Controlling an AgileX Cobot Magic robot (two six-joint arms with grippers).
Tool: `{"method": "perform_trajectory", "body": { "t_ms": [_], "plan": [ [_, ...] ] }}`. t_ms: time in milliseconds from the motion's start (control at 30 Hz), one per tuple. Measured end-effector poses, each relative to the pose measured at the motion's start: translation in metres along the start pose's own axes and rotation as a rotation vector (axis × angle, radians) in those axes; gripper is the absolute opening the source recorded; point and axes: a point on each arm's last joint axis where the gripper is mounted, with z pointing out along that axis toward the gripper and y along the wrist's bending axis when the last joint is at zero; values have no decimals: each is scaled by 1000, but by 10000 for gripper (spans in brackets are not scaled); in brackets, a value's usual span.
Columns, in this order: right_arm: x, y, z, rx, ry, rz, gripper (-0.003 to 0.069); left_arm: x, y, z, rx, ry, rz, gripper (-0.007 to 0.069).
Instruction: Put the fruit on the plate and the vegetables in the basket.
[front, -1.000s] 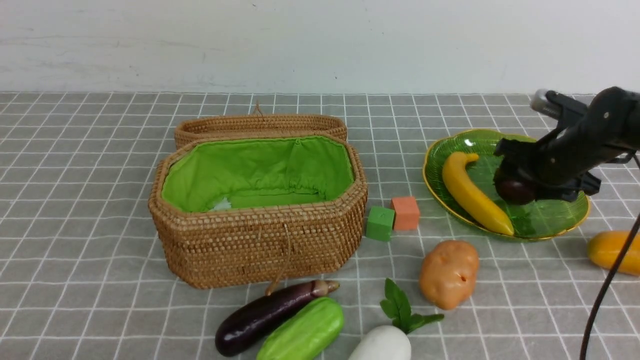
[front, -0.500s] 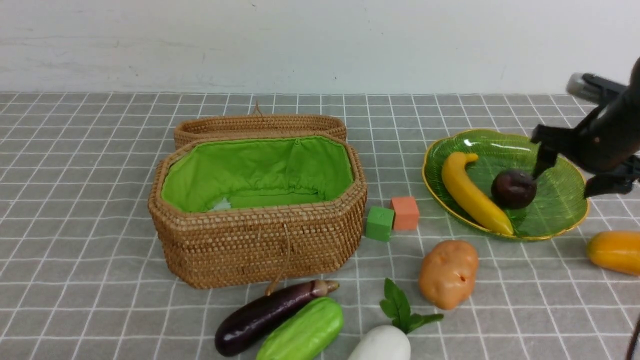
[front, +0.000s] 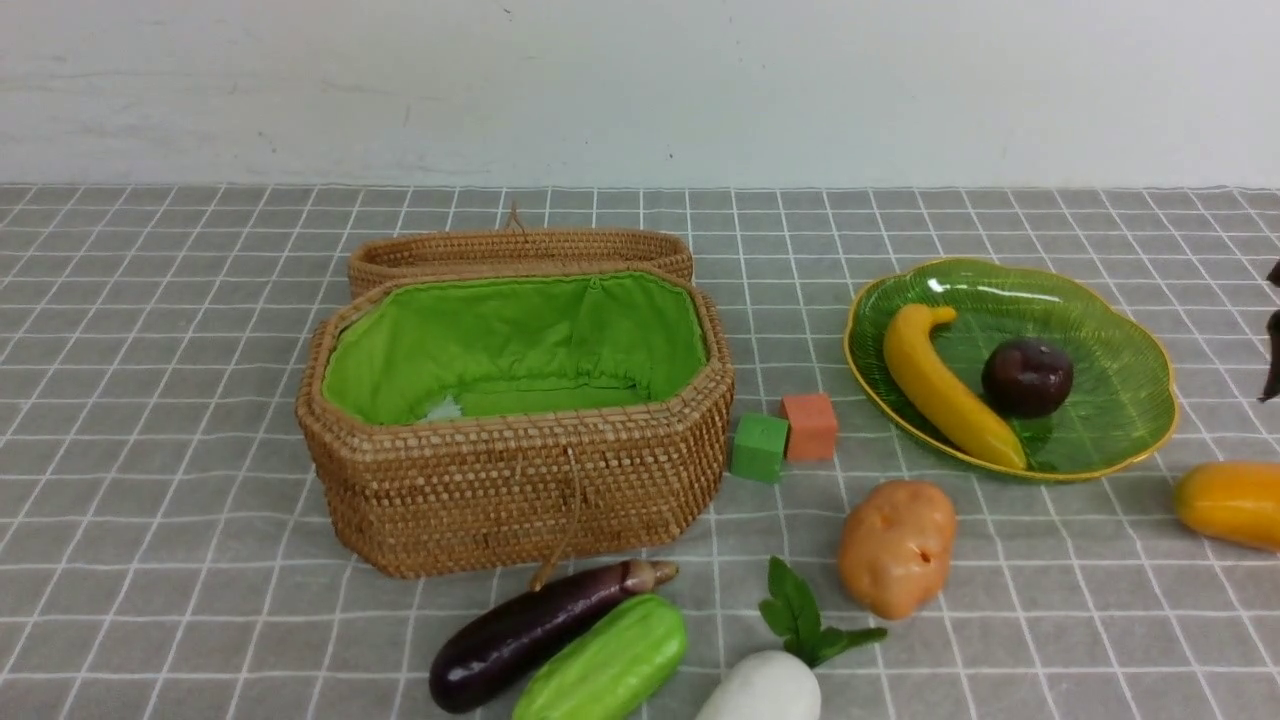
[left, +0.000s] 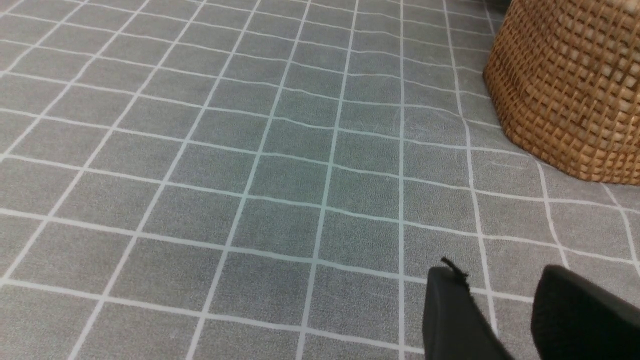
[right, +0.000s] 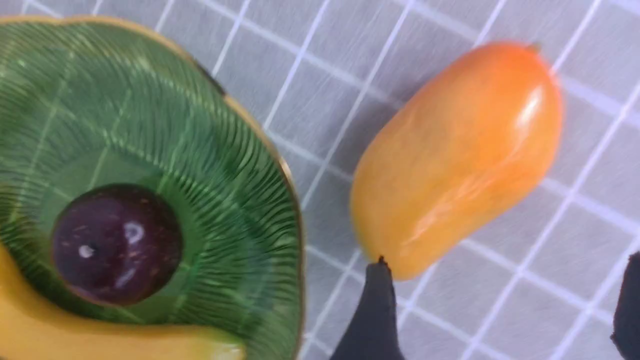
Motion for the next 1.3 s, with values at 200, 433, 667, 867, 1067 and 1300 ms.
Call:
{"method": "perform_trajectory", "body": {
  "t_ms": [200, 433, 667, 867, 1067, 1300],
  "plan": [
    [-9, -10, 23, 30, 37, 270, 588, 0, 0, 0, 0, 0, 0, 239],
    [-16, -10, 37, 39, -16, 382, 588, 0, 0, 0, 0, 0, 0, 239],
    [-18, -12, 69, 90, -12, 376, 588, 0, 0, 0, 0, 0, 0, 239],
    [-15, -16, 102, 153, 29, 330, 585, 0, 0, 0, 0, 0, 0, 239],
    [-18, -15, 89, 143, 0, 219, 518, 0, 0, 0, 0, 0, 0, 239],
    [-28, -6, 30, -12, -151, -56, 518, 0, 0, 0, 0, 0, 0, 239]
  ]
}}
